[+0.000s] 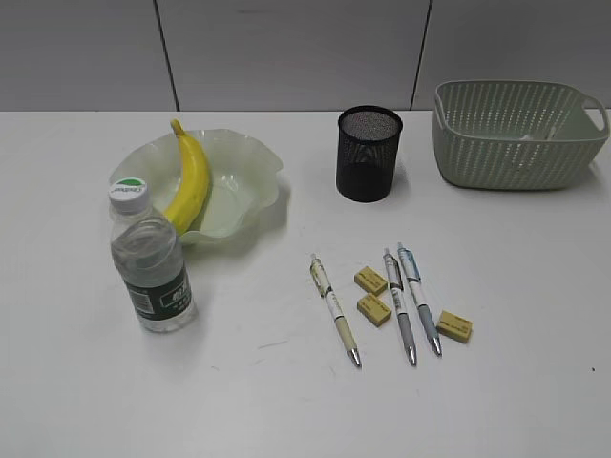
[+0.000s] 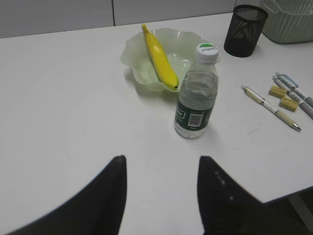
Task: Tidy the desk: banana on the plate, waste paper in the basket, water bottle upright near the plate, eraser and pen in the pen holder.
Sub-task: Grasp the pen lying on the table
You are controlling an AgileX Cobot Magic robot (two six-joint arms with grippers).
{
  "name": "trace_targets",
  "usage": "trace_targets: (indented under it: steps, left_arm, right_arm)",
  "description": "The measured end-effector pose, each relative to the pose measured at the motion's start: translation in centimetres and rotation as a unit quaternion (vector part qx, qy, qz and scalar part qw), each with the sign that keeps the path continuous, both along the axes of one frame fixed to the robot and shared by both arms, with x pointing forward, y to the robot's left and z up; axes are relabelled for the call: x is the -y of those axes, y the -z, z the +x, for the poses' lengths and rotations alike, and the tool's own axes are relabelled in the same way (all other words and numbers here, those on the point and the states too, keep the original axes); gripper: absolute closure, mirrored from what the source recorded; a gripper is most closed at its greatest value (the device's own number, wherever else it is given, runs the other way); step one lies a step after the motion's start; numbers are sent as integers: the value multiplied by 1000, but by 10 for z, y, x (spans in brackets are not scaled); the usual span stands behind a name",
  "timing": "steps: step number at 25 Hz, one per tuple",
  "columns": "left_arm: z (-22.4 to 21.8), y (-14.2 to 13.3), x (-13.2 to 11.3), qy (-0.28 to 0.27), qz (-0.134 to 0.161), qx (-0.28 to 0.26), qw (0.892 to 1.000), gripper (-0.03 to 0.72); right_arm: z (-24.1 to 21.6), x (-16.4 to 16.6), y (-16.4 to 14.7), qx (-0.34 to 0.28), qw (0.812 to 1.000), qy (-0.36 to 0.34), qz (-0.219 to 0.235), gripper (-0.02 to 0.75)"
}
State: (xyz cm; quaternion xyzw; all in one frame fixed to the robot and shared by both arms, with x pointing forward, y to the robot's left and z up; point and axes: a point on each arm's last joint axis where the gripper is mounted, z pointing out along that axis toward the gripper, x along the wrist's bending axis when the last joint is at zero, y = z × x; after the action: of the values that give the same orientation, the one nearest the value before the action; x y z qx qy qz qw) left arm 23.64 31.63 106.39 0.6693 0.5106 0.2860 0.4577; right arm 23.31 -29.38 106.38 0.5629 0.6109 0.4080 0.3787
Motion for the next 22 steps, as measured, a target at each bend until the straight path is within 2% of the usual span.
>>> trace_targets:
  steps: [4, 12, 18, 22]
  left_arm:
    - [-1, 0, -1, -9, -2, 3, 1000, 335]
    - [-5, 0, 0, -111, -1, 4, 994, 344]
    - [-6, 0, 1, -135, -1, 4, 991, 347]
    - [-6, 0, 1, -135, -1, 4, 991, 348]
  right_arm:
    - [15, -6, -9, 0, 999, -38, -3, 386]
    - [94, -14, -3, -119, 991, -55, 35, 386]
    - [179, -23, 23, -222, 971, -76, 48, 386]
    - [231, -60, 45, -276, 951, -135, 21, 421]
